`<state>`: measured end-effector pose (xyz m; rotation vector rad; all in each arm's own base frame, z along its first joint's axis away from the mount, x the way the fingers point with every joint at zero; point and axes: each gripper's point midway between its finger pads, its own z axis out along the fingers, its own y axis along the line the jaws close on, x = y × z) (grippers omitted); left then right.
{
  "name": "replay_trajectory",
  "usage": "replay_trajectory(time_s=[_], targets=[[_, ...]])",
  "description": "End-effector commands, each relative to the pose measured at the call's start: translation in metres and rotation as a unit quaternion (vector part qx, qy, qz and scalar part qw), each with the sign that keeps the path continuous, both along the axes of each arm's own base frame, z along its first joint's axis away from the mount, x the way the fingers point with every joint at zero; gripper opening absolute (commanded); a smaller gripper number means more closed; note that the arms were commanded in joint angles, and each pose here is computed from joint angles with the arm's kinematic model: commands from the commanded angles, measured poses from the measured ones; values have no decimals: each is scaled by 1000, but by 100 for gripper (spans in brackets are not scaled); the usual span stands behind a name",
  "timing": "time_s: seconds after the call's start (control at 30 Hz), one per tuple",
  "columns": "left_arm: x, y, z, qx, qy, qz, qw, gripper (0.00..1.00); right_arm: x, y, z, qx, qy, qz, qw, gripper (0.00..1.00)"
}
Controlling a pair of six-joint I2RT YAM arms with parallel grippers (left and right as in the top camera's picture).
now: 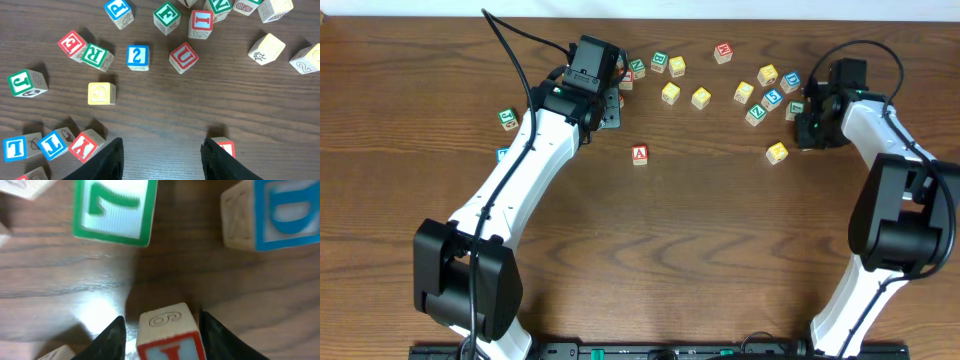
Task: Spell out AI2
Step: 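Reach the right gripper to the red I block and grasp it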
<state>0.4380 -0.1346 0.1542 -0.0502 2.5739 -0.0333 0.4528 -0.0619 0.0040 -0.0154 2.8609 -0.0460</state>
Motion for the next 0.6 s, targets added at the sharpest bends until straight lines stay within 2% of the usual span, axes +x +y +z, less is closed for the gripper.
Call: replay_trajectory(time_s=[0.0, 0.1, 0.23, 0.43, 0.57], targets=[[5, -2, 3, -4, -4, 0, 1000, 49, 3, -1, -5, 3, 2, 6, 1000, 39], [5, -2, 3, -4, -4, 0, 1000, 49, 3, -1, -5, 4, 1, 1, 1000, 34], [5, -2, 3, -4, -5, 0, 1000, 49, 4, -1, -4, 4, 0, 0, 1000, 18], [5, -2, 3, -5, -6, 0, 1000, 50, 7, -1, 4, 6, -6, -7, 1000, 17], [7, -3, 4, -7, -9, 0, 1000, 50, 13, -1, 22, 7, -22, -13, 1000, 21]])
